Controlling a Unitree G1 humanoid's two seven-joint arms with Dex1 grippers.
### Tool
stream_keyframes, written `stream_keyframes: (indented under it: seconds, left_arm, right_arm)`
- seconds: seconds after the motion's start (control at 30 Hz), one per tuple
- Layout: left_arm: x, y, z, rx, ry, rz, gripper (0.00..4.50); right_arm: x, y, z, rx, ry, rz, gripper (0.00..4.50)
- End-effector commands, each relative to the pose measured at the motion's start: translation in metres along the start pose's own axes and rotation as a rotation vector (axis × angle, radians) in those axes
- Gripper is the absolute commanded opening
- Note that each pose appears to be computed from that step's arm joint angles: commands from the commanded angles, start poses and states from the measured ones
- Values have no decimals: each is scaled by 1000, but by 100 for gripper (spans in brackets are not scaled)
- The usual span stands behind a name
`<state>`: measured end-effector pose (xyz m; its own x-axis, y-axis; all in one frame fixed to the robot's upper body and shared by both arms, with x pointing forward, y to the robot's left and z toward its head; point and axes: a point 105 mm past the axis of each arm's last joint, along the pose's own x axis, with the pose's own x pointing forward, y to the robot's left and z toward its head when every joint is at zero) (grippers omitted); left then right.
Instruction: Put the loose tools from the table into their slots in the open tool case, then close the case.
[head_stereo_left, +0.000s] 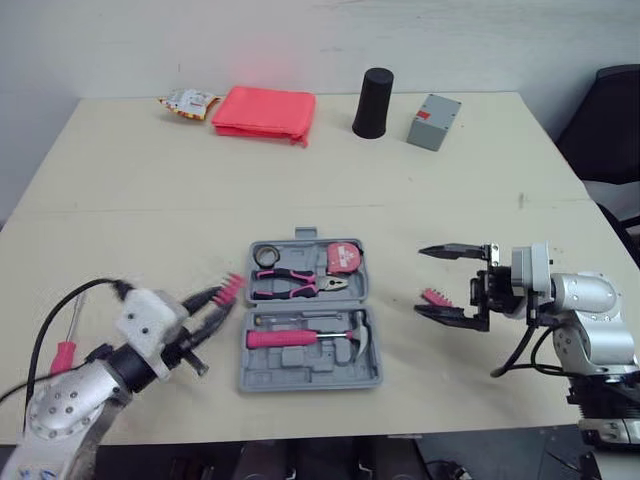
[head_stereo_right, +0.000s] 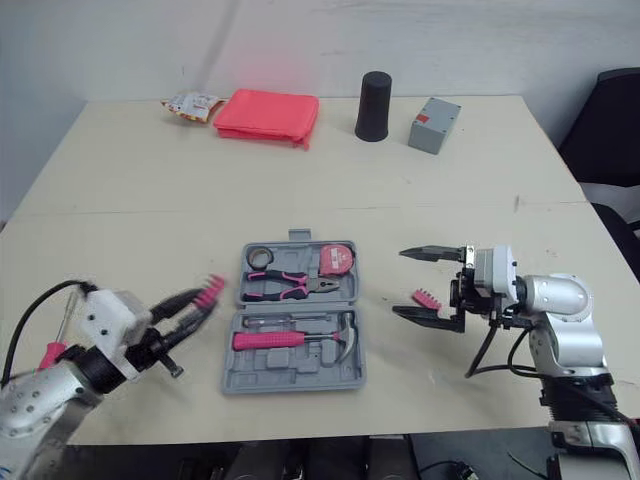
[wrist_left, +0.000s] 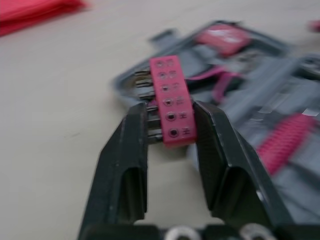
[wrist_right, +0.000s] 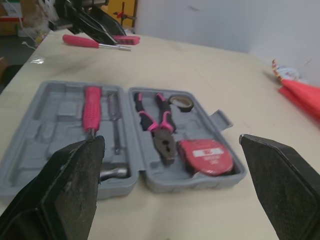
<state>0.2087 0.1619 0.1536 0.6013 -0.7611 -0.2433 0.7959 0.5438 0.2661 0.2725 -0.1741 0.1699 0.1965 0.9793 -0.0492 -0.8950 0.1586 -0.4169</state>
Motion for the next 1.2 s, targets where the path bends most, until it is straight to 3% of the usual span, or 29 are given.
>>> stream_keyframes:
  seconds: [0.03,0.2,0.47,1.17,1.2]
  left_arm:
    - [0,-15,10,3,38,-221,69]
    - [2,-17,-13,123,299,-391,69]
    - [5,-11,-32,174,430,-428,69]
    - [24,-9,-37,268,405,-431,69]
    - [25,-10,-33,287,379,-439,119]
  right_arm:
    - [-1,6,17,6,-42,18,450]
    - [0,23,18,56,-14,65,450]
    - [0,26,20,58,-10,54,450]
    - [-8,43,4,81,-17,58,450]
    - [-8,43,4,82,-17,59,450]
